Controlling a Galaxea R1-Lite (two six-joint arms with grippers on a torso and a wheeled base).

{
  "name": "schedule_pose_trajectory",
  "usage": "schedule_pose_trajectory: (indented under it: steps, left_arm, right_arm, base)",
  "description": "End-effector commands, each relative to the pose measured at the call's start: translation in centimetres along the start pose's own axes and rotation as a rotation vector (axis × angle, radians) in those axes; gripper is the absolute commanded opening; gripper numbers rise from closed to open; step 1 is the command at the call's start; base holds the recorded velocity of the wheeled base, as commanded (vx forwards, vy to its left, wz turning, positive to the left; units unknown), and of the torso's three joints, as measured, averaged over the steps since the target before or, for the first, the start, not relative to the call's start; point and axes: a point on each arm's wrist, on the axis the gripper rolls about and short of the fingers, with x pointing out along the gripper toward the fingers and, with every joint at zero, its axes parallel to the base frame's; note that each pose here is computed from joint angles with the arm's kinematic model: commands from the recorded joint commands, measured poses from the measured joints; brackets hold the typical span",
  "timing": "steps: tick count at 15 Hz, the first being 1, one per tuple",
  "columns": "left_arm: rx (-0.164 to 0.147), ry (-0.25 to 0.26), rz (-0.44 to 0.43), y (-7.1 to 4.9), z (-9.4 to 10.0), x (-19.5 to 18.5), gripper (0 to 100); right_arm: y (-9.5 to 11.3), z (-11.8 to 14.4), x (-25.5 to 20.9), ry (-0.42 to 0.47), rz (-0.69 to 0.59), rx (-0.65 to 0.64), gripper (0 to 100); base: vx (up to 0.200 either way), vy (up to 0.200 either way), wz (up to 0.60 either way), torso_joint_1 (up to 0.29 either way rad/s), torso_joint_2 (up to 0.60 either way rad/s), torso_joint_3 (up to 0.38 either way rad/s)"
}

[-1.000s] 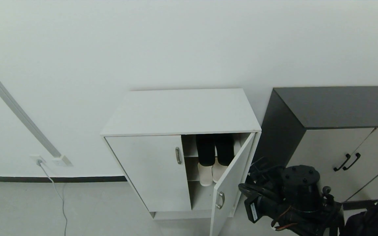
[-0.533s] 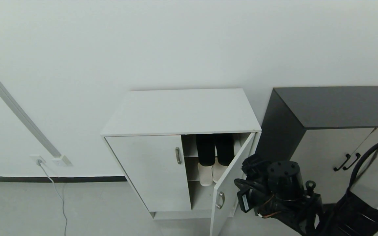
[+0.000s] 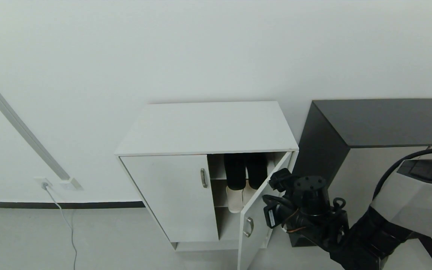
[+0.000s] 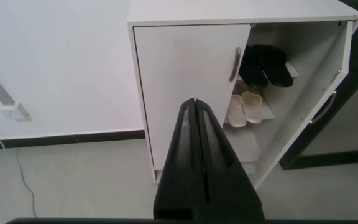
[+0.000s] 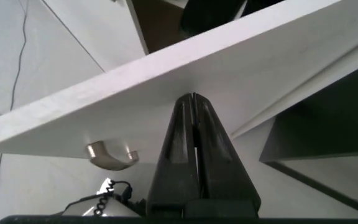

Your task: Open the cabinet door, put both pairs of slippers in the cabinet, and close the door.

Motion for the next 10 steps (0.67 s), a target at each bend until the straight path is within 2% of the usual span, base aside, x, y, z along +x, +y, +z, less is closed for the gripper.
schedule_pose_trajectory:
  steps: [1,10]
  left_arm:
    - [0.0,0.0,0.0,0.0,0.0,0.0,0]
    - [0.0,0.0,0.001,0.0,0.0,0.0,0]
  right_arm:
    - [-0.2,-0.1,0.9,-0.004,-0.008,0.003,0]
    - [-1.1,0.8,4.3,-0.067,-0.042,0.025,0]
  base:
    - [0.0,0.0,0.0,0.0,0.0,0.0]
    - [0.0,0.0,0.0,0.0,0.0,0.0]
